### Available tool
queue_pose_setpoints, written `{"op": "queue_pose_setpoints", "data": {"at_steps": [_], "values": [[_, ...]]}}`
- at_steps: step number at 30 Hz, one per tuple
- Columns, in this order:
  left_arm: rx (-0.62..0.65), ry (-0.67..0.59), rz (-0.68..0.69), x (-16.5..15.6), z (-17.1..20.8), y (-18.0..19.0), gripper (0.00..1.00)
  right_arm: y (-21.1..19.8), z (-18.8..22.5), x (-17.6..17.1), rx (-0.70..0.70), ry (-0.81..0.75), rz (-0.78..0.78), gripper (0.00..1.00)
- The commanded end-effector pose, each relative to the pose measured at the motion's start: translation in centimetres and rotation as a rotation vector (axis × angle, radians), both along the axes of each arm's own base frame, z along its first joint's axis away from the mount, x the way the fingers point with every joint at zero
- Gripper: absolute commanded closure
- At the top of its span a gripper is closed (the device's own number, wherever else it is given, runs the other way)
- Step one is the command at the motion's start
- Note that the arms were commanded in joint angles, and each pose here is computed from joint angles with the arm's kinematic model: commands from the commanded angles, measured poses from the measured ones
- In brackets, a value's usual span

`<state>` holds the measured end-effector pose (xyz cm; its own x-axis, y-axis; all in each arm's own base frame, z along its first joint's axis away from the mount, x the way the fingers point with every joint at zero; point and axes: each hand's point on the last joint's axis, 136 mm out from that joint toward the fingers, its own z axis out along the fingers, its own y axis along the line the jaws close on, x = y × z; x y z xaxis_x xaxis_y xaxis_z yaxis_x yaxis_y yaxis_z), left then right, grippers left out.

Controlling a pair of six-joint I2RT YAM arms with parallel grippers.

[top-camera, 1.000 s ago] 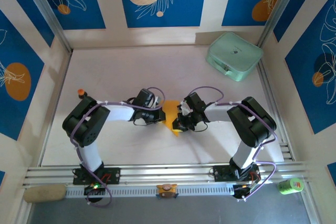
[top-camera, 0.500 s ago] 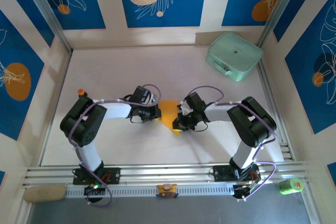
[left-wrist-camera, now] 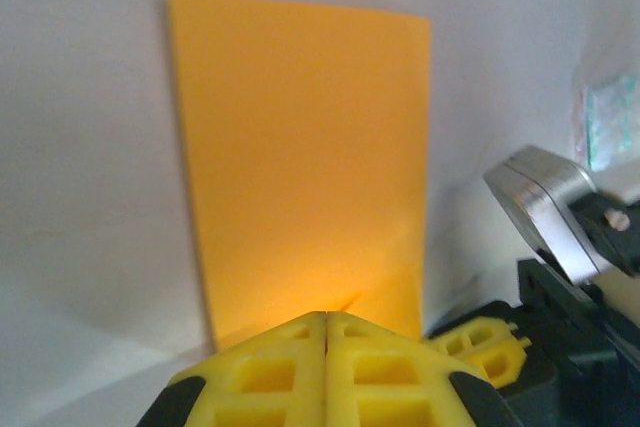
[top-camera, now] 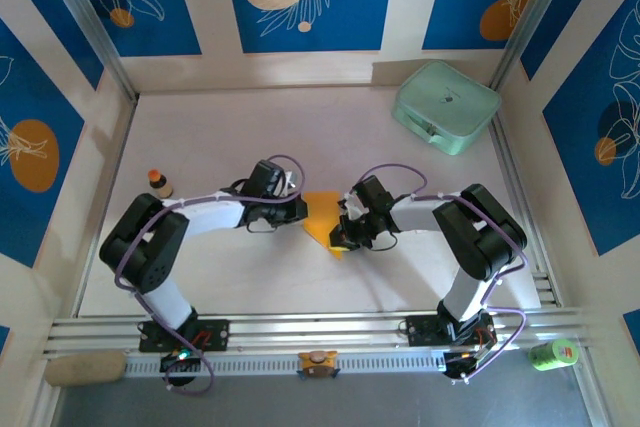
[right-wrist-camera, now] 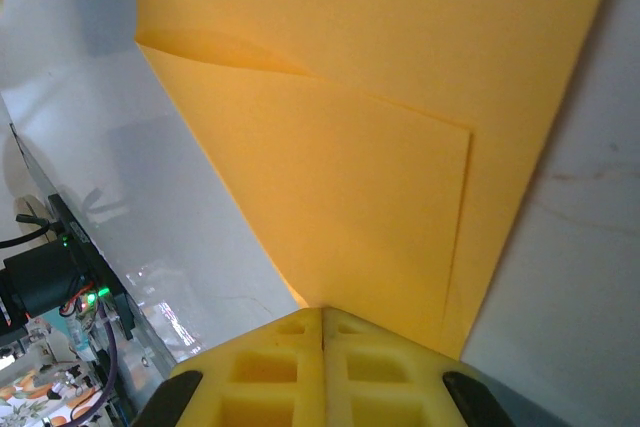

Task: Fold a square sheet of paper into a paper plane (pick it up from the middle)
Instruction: Third fold the triangle at the center of the table.

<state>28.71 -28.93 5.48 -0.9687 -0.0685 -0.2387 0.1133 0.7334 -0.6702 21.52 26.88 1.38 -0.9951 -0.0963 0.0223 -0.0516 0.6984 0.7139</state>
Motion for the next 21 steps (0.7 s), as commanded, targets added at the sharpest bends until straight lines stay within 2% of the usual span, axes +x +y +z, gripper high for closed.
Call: {"op": "queue_pose_setpoints", "data": {"at_steps": [1,7,15,21], "values": [[-0.044,0.017,-0.094,-1.3,-0.5,-2.0,0.98,-1.9,-2.3,-2.0,-0.089,0.089,-0.004,1.0],[0.047,0.086,-0.071,-2.1,-4.0,-1.2,1.0,-1.6,-1.5,-1.6,-0.072,0.069,0.001,1.0],[0.163,0.145,-0.068,-3.5,-6.6,0.9,1.0,2.1,3.6,0.6,0.063,-0.06,0.069,0.99],[0.162,0.137,-0.062,-3.5,-6.3,1.0,1.0,2.6,1.4,0.4,-0.005,-0.027,0.087,0.97]]}}
